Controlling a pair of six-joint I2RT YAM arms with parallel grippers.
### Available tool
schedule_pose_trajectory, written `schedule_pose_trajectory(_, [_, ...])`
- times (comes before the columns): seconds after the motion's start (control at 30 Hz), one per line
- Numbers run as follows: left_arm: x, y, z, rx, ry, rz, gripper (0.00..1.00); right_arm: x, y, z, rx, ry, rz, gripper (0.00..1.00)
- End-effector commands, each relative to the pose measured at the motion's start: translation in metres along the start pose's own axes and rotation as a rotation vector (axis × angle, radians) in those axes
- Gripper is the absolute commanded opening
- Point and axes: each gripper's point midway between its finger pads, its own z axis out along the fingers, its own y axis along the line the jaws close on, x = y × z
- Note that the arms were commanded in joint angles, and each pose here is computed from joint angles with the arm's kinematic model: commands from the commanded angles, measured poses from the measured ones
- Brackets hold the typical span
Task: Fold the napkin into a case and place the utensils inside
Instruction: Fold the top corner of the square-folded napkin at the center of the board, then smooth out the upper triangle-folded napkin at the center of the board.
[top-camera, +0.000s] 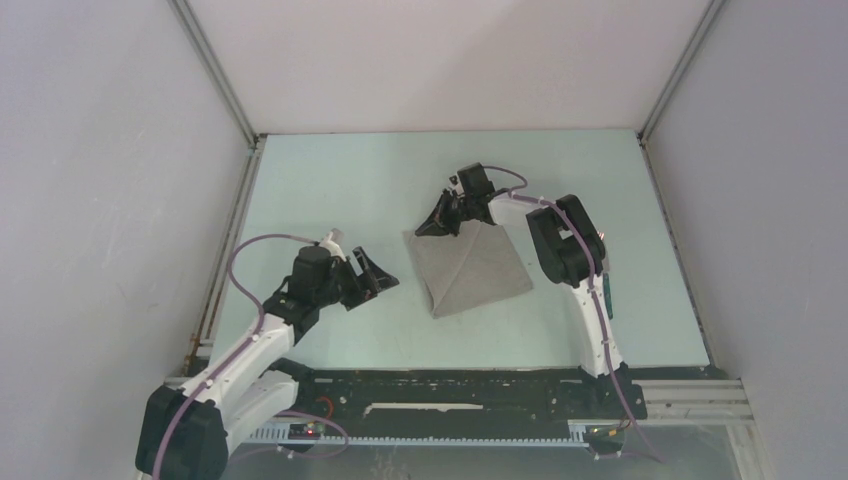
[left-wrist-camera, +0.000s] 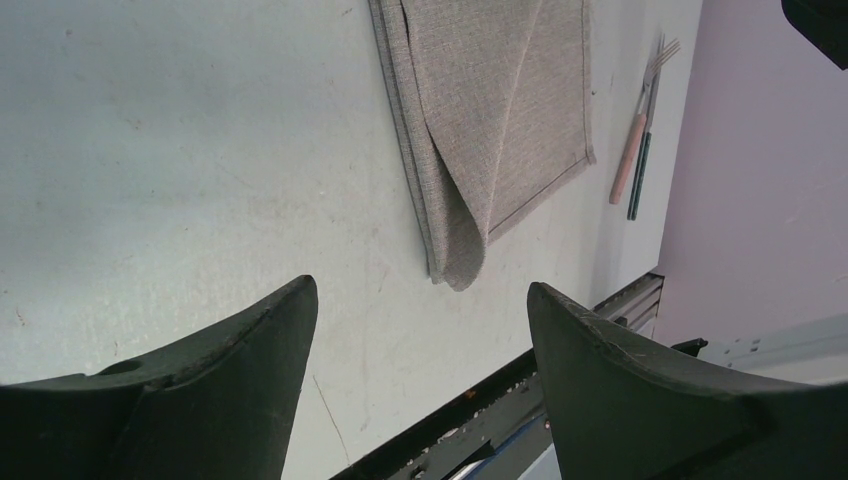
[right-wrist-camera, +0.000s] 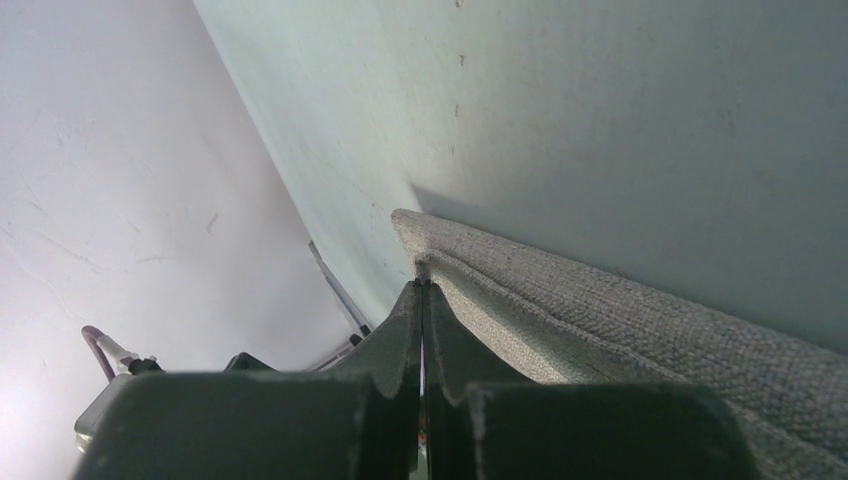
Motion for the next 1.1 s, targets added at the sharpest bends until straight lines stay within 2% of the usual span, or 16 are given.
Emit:
schedule_pose_trajectory(0.0, [-0.005,-0.006,0.000,0.032,-0.014,0.022,0.82,-0.002,0.010,0.003,-0.030,0.010,-0.017,0.04])
schedule_pose_trajectory(0.17, [-0.011,-0.014,0.002,0.055,-0.017,0.026,0.84,0.007,0.032,-0.014,-0.089,0.062,-0.053,0.24])
schedule_pose_trajectory(0.3, [-0.026,-0.037,0.015,0.130,-0.017,0.006,0.87,-0.003,0.050,-0.073,-0.134,-0.060,-0.141,0.61])
schedule_pose_trajectory(0.33, [-0.031,-0.045,0.020,0.157,-0.017,0.000,0.87,-0.006,0.048,-0.085,-0.134,-0.081,-0.165,0.66])
schedule_pose_trajectory(0.47, [-0.052,-0.077,0.046,0.233,0.005,-0.017,0.84,-0.023,0.020,-0.119,-0.111,-0.097,-0.183,0.67])
schedule_pose_trajectory(0.57, [-0.066,-0.103,0.066,0.276,0.006,-0.010,0.72,-0.037,0.001,-0.131,-0.114,-0.123,-0.197,0.65])
schedule_pose_trajectory(0.7, [-0.079,-0.113,0.099,0.276,0.018,-0.029,0.57,-0.064,-0.007,-0.139,-0.168,-0.168,-0.180,0.43])
schedule_pose_trajectory(0.77, [-0.086,-0.111,0.115,0.259,0.016,-0.028,0.51,-0.075,-0.013,-0.141,-0.178,-0.191,-0.154,0.40])
schedule_pose_trajectory(0.93, [-0.093,-0.095,0.147,0.214,0.040,-0.047,0.43,-0.090,-0.024,-0.131,-0.172,-0.185,-0.131,0.42])
schedule_pose_trajectory(1.07, [-0.095,-0.076,0.157,0.182,0.040,-0.063,0.41,-0.093,-0.027,-0.126,-0.180,-0.182,-0.134,0.63])
